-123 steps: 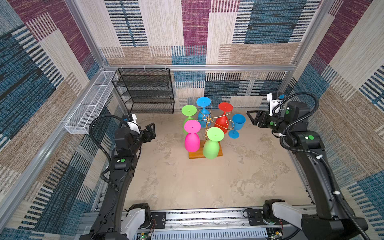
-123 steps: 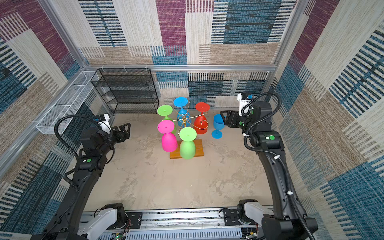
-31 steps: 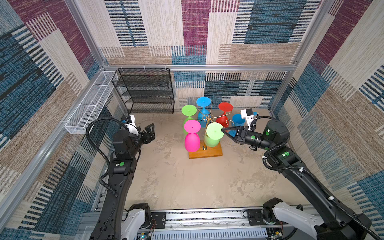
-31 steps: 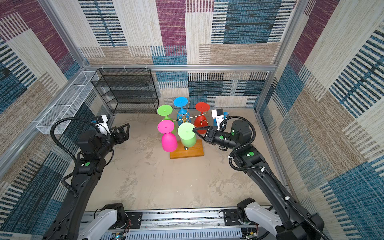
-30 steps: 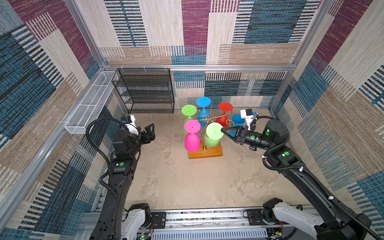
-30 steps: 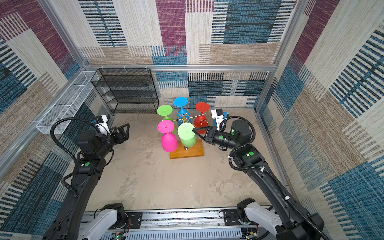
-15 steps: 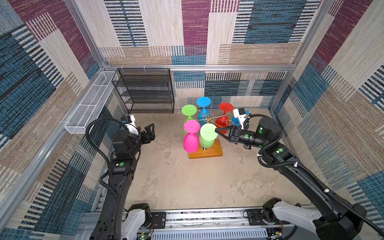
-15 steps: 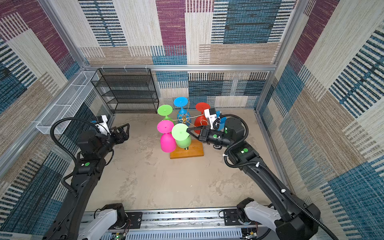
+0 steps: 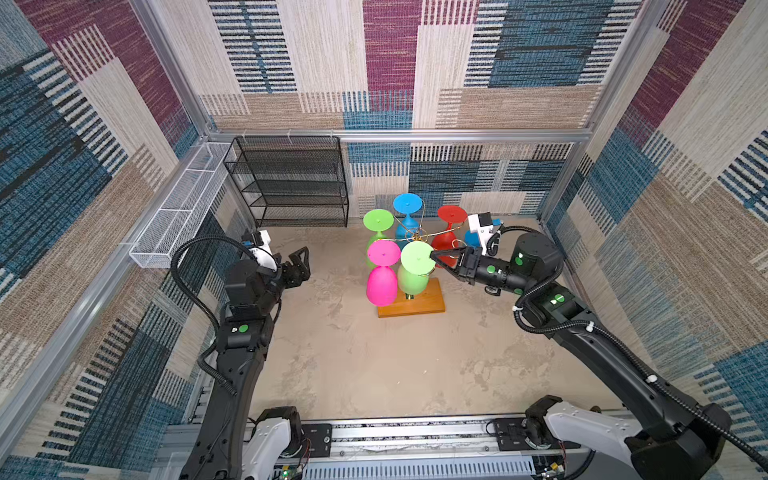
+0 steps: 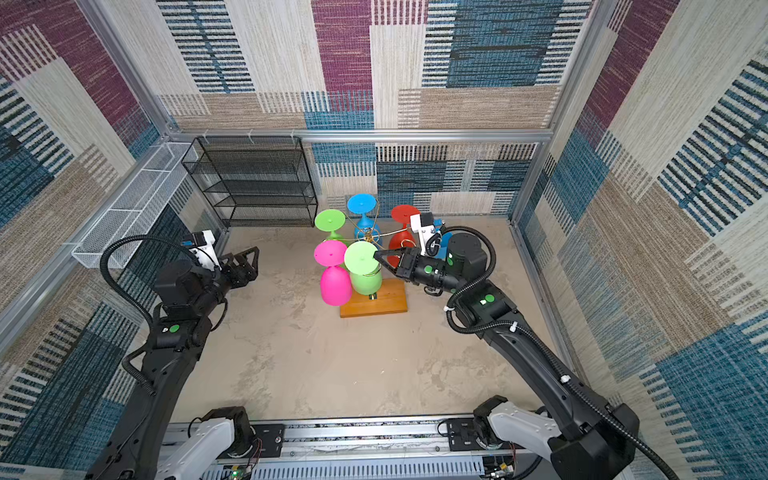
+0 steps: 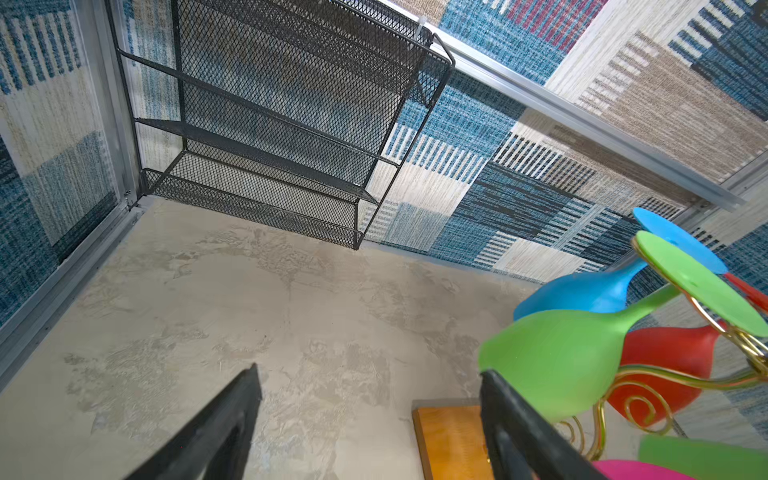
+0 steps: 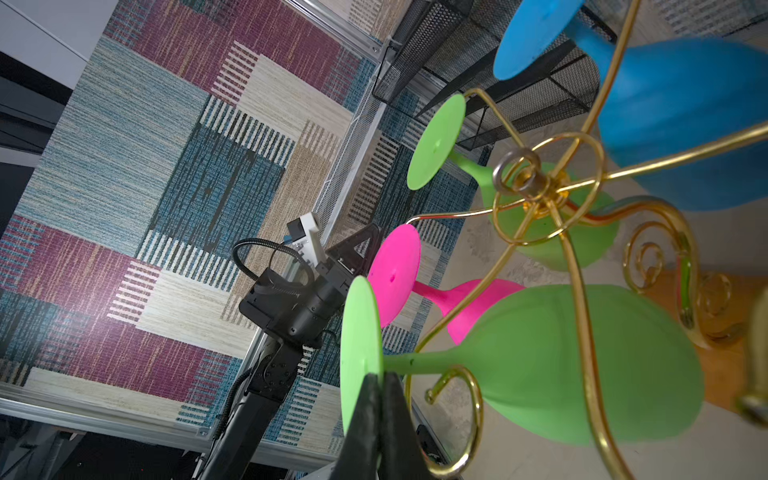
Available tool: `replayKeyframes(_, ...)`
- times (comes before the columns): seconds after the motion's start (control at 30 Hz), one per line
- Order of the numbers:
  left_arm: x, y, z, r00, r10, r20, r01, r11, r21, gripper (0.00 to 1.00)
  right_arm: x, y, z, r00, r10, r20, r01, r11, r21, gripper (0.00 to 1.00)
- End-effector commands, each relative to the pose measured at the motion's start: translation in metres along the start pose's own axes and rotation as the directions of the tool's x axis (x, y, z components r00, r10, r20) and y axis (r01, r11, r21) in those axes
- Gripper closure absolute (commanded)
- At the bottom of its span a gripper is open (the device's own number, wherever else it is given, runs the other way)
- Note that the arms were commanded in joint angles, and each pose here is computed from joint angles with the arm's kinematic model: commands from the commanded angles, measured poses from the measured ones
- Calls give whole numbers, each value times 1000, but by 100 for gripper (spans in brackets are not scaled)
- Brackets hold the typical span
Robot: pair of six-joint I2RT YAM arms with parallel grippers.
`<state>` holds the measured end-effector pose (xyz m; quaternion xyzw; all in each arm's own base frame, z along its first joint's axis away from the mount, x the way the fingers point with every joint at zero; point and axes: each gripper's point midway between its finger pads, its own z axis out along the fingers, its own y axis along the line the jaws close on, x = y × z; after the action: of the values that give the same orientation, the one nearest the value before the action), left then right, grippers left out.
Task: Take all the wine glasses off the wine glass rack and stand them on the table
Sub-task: 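Lift the green glass up and off the rack with the right gripper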
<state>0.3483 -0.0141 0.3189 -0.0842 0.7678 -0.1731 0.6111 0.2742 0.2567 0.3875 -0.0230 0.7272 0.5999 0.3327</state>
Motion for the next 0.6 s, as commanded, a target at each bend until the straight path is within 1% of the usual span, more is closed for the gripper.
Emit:
replayKeyframes(0.0, -6, -1, -1, 1000, 2, 24, -2, 1000, 0, 15, -17, 9, -3, 995, -42, 88, 44, 999, -15, 100)
replayKeyframes(0.57, -8, -1, -3, 1000, 3, 31, -4, 1000, 0, 15, -26, -5, -22, 974, -2, 226, -7, 999, 40, 100)
